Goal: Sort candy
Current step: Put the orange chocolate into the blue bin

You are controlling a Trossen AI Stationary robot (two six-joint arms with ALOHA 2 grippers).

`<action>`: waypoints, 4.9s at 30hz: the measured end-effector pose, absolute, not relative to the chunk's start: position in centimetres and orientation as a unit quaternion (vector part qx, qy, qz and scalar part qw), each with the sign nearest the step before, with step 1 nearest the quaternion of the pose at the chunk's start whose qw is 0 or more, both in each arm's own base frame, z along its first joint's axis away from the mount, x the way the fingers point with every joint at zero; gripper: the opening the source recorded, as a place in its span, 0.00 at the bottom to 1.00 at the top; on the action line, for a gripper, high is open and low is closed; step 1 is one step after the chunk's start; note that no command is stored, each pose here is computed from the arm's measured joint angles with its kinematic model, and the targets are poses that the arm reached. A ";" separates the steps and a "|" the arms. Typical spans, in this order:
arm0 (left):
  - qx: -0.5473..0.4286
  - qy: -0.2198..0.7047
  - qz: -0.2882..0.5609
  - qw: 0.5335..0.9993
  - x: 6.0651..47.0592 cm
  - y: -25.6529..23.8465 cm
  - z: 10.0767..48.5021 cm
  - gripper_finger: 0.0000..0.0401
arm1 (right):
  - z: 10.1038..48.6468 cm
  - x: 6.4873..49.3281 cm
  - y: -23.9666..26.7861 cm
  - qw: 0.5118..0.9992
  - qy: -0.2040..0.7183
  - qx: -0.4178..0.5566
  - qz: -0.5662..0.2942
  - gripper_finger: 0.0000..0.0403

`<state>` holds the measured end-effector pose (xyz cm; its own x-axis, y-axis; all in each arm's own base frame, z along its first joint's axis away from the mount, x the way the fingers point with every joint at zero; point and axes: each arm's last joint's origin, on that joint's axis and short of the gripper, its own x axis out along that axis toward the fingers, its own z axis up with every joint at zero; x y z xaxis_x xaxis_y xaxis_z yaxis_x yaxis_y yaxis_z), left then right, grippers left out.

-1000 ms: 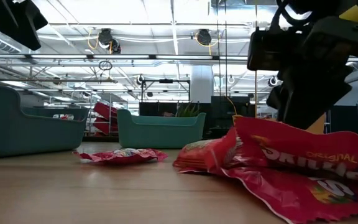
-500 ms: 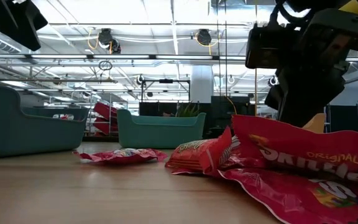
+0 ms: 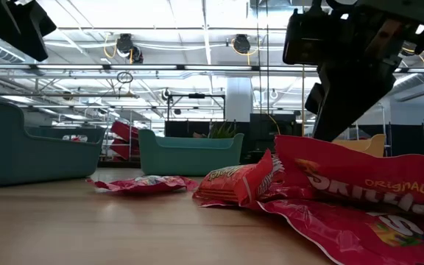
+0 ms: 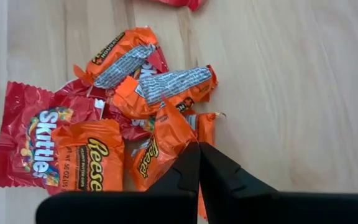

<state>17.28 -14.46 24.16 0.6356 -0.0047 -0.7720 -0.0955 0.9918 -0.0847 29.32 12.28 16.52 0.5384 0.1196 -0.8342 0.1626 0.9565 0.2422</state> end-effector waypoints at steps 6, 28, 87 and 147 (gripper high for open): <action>-0.059 0.426 0.025 0.902 17.3 -14.5 24.2 0.52 | 16.6 29.3 12.3 0.865 0.479 0.146 -0.012 0.00; -0.054 0.431 0.028 0.900 17.2 -14.4 24.1 0.52 | 23.6 31.6 11.5 0.914 0.397 0.084 -0.003 0.00; -0.095 0.430 0.040 0.897 17.2 -14.4 24.1 0.52 | 13.0 37.6 7.8 0.837 0.503 -0.206 0.065 0.60; -0.066 0.439 0.024 0.896 17.1 -14.4 24.0 0.52 | 28.0 33.1 6.7 0.945 0.316 0.066 -0.045 0.08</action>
<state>17.14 -14.42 24.04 0.6131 -0.0150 -0.7899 -0.1011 0.9901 -0.0972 33.07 6.68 28.04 0.7967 -0.0434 -0.6028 0.1270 0.9872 0.0968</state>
